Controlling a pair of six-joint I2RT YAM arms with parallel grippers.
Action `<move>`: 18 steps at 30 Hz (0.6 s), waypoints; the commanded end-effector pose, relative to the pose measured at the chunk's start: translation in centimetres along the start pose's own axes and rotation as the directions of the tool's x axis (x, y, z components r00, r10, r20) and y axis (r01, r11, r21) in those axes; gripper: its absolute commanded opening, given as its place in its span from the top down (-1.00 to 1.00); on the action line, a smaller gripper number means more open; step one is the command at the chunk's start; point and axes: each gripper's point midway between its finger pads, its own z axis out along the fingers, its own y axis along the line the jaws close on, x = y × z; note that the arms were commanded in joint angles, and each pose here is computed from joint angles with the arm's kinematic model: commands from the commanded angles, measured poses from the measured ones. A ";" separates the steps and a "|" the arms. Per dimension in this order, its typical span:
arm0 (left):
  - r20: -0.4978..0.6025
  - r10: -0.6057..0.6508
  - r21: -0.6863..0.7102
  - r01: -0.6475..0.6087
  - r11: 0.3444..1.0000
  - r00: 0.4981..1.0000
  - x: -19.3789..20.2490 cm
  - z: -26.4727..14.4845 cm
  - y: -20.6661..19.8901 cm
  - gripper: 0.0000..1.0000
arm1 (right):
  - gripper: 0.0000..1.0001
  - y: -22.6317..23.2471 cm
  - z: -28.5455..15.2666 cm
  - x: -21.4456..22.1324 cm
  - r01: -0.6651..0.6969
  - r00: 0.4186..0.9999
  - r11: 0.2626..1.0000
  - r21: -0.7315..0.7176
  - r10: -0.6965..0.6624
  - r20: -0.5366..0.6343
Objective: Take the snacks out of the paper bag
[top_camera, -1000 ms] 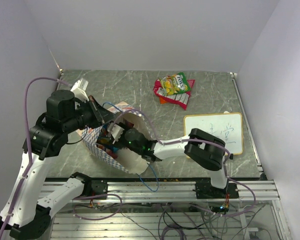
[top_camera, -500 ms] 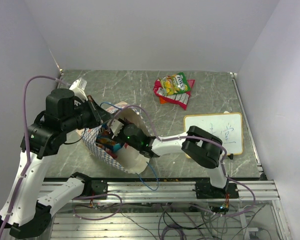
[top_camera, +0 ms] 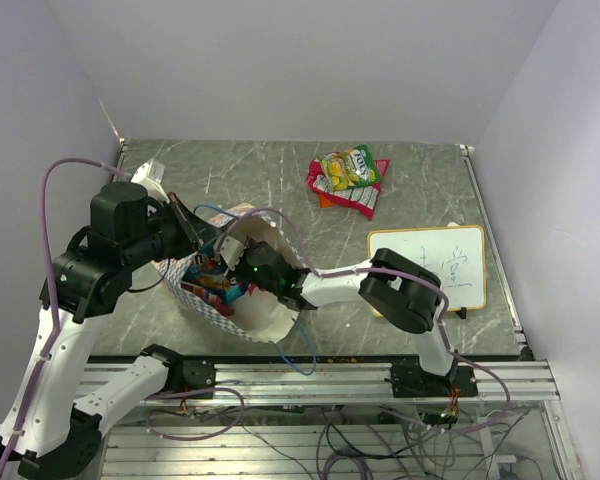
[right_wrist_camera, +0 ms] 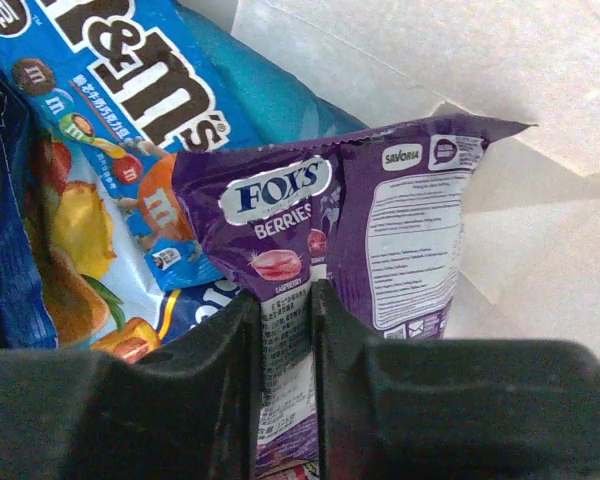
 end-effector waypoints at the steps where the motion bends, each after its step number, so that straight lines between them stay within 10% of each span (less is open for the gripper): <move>1: 0.050 -0.013 0.023 0.012 1.000 0.999 -0.8 -0.6 -0.7 0.86 | 0.71 -1.2 -0.8 -1.3 -0.012 1.000 0.998 -0.057 0.013 0.009; 5: 0.074 -0.011 0.018 0.009 1.000 0.997 -1.4 -0.5 -0.8 0.86 | 1.00 -0.2 -1.5 -3.0 -0.016 0.999 0.990 -0.139 0.021 0.037; 18: 0.112 -0.032 0.049 0.027 0.998 0.993 -2.2 0.3 -1.2 0.86 | 1.00 0.6 -6.8 -10.2 -0.061 0.972 0.954 -0.293 0.124 0.201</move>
